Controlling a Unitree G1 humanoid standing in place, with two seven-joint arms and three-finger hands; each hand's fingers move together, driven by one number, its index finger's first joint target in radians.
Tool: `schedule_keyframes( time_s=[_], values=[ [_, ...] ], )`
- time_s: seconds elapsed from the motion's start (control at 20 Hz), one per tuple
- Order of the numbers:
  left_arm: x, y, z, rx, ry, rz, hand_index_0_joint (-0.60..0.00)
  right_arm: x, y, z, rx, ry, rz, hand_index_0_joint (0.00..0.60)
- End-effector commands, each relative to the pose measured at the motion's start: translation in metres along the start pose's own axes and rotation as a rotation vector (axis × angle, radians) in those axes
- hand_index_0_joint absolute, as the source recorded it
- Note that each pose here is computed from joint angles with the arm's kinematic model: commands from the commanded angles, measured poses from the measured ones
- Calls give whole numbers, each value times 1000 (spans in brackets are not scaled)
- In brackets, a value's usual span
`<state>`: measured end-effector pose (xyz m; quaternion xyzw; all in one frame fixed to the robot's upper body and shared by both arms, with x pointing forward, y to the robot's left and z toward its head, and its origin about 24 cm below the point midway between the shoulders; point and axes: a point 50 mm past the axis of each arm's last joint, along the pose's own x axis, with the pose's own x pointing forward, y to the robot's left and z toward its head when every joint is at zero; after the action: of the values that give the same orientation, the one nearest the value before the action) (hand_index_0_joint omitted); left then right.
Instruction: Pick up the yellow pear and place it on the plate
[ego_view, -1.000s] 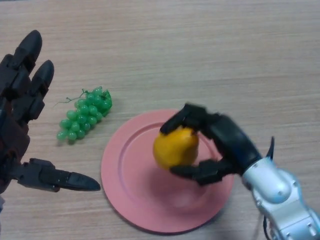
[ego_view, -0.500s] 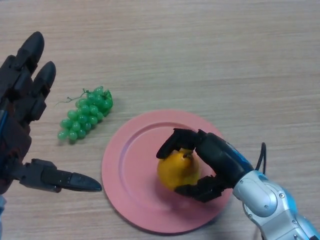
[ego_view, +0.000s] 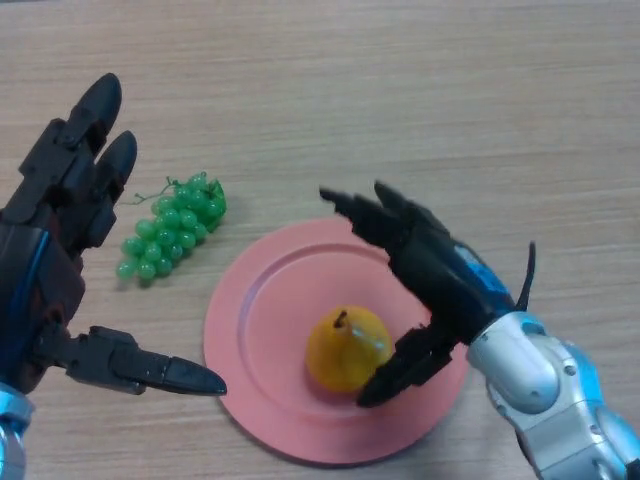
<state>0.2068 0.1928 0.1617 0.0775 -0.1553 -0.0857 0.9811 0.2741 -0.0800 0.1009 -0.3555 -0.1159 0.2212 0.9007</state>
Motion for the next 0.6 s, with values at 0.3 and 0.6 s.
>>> schedule_keyframes(
  time_s=[0.3,0.6],
  values=[
    [3,5,29,51,-189,-15,0,-66,-84,32,306,-128,-270,0],
    [8,12,29,105,-203,13,0,-97,-93,37,415,-123,-332,0]
  ],
)
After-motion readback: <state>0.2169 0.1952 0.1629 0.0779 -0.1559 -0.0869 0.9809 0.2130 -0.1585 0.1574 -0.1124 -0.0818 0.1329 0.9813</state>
